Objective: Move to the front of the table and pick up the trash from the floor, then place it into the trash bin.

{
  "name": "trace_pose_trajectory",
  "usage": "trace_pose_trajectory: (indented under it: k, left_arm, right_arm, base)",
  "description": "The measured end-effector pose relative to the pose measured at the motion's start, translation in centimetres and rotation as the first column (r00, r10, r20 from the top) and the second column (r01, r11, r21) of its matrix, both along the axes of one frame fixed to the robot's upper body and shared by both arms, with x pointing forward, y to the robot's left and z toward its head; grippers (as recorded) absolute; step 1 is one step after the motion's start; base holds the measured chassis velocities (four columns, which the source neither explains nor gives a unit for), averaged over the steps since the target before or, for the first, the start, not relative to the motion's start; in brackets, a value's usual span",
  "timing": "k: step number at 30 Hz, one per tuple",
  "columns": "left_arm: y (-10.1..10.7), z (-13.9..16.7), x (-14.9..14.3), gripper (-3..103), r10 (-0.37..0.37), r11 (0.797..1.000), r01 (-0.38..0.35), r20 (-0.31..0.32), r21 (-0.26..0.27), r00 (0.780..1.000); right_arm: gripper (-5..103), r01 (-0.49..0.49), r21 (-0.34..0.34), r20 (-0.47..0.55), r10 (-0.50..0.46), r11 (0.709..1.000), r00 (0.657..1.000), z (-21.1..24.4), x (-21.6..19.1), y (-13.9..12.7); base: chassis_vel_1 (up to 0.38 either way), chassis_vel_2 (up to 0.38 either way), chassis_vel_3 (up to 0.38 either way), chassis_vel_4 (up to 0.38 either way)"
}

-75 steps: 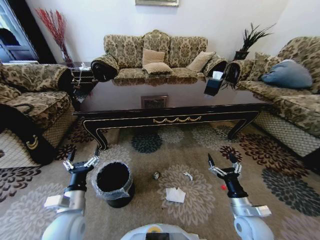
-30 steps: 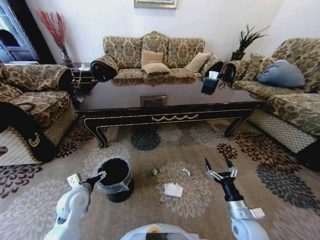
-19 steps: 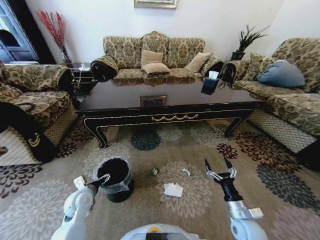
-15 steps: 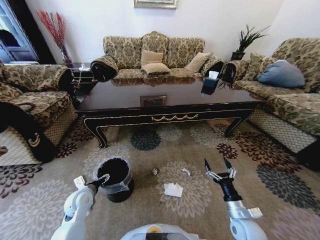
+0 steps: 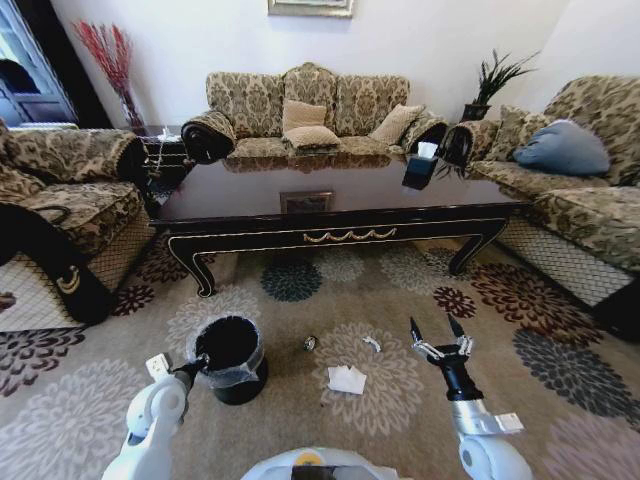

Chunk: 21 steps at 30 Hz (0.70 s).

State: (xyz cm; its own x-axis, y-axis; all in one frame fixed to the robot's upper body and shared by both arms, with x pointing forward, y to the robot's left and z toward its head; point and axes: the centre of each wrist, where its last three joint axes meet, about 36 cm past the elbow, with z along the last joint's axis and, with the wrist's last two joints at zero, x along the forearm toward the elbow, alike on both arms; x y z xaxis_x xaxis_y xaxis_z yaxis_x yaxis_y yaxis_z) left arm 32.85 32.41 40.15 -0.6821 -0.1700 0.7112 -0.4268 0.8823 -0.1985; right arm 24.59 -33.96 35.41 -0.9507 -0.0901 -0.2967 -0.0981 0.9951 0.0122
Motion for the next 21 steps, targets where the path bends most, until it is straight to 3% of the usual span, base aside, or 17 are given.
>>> trace_pose_trajectory:
  k: [4,15,18,21]
  left_arm:
    - [0.0,-0.1,-0.3,7,0.003,1.000,-0.003,-0.002,0.006,1.000]
    - [0.3,1.9,-1.7,2,0.013,0.999,-0.015,0.046,0.037,0.999]
    - [0.3,3.1,-2.4,2,0.015,0.998,-0.020,0.072,0.060,0.997]
    - [-0.2,5.6,-4.1,2,0.010,0.994,-0.024,0.129,0.109,0.992]
  right_arm:
    - [100,0.016,0.008,-0.006,-0.016,1.000,1.000,-0.2,0.0,0.0]
    - [100,0.113,0.050,-0.094,-0.108,0.992,0.990,0.3,0.9,0.2]
    - [100,0.186,0.063,-0.143,-0.176,0.980,0.974,0.4,1.4,0.2]
    - [100,0.306,0.074,-0.252,-0.279,0.949,0.927,0.0,2.6,-0.3]
  base:
    - [0.000,0.000,0.000,0.000]
    - [0.000,0.000,0.000,0.000]
    - [0.000,0.000,0.000,0.000]
    - [0.000,0.000,0.000,0.000]
